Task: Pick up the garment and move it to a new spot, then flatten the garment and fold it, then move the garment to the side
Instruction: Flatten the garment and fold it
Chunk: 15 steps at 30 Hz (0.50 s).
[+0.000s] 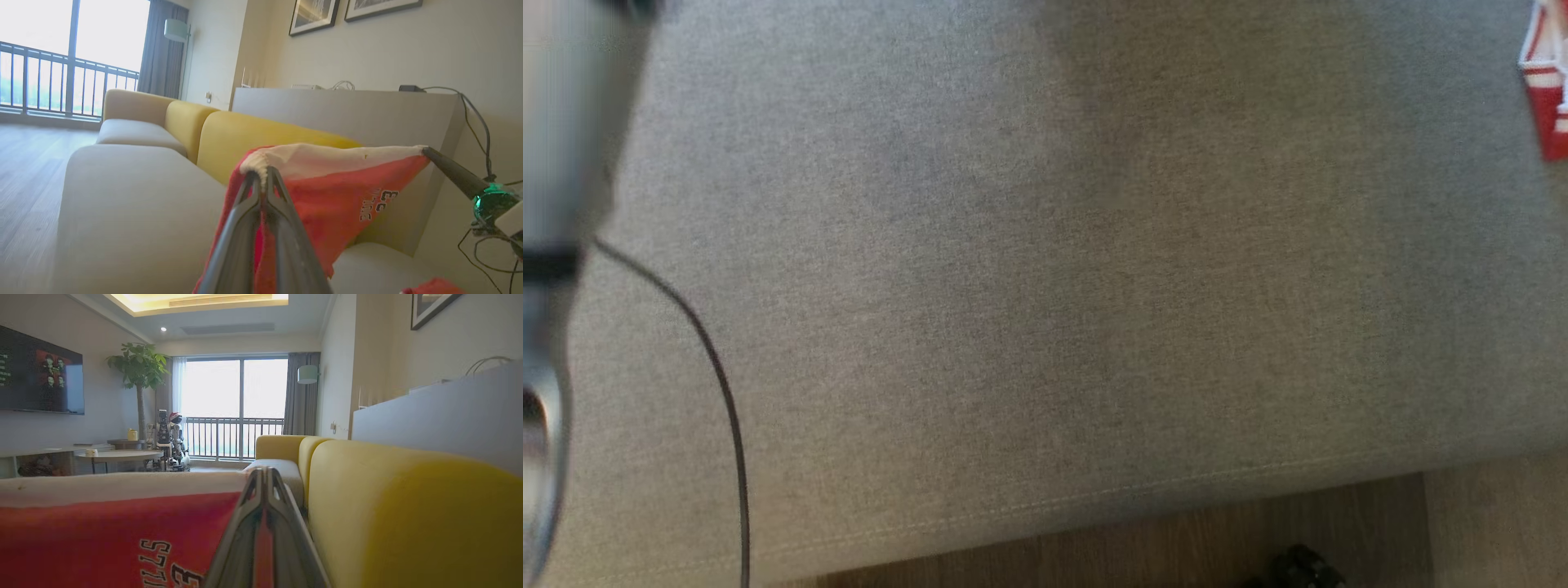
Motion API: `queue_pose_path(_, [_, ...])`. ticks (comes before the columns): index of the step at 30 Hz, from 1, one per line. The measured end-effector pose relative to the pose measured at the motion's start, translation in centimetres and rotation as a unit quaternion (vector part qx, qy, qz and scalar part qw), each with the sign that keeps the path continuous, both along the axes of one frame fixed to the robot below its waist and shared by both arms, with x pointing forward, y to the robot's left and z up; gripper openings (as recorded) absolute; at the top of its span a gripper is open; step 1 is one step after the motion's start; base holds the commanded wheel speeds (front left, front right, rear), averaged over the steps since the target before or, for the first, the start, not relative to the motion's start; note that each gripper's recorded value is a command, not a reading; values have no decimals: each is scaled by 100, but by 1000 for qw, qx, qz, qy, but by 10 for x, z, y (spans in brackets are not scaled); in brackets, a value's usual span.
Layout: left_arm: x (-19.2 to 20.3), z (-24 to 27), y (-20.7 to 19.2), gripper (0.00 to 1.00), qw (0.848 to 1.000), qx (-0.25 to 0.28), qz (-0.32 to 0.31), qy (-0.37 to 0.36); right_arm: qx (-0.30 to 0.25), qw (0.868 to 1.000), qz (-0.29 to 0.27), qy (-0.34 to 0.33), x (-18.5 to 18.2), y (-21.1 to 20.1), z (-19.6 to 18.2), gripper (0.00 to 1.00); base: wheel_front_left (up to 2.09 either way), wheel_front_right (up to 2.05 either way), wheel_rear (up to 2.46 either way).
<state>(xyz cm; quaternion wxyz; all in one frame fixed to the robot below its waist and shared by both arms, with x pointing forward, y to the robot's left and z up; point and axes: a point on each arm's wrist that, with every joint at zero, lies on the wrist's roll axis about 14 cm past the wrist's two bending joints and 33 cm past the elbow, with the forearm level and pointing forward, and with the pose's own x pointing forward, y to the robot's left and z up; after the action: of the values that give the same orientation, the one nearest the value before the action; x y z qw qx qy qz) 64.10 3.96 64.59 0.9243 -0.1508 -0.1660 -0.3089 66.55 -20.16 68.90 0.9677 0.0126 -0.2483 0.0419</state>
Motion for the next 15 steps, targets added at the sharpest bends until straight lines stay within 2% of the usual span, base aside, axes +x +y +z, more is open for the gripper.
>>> queue_pose_path(3, [-20, -63, 1, 0, 998, 35, -13, 55, 3, 998, 21, 51, -7, 12, -55, 0, 0, 0, 0])
queue_pose_path(8, [-86, -124, -5, 0, 990, 50, -50, 124, 21, 987, 27, 155, -65, 8, -153, 0, 0, 0, 0])
queue_pose_path(10, [-113, -136, -9, 0, 987, 57, -65, 138, 35, 984, 17, 176, -92, -4, -171, 0, 0, 0, 0])
queue_pose_path(15, [-177, -175, 3, 0, 975, 92, -73, 189, 67, 976, 4, 208, -155, -16, -191, 0, 0, 0, 0])
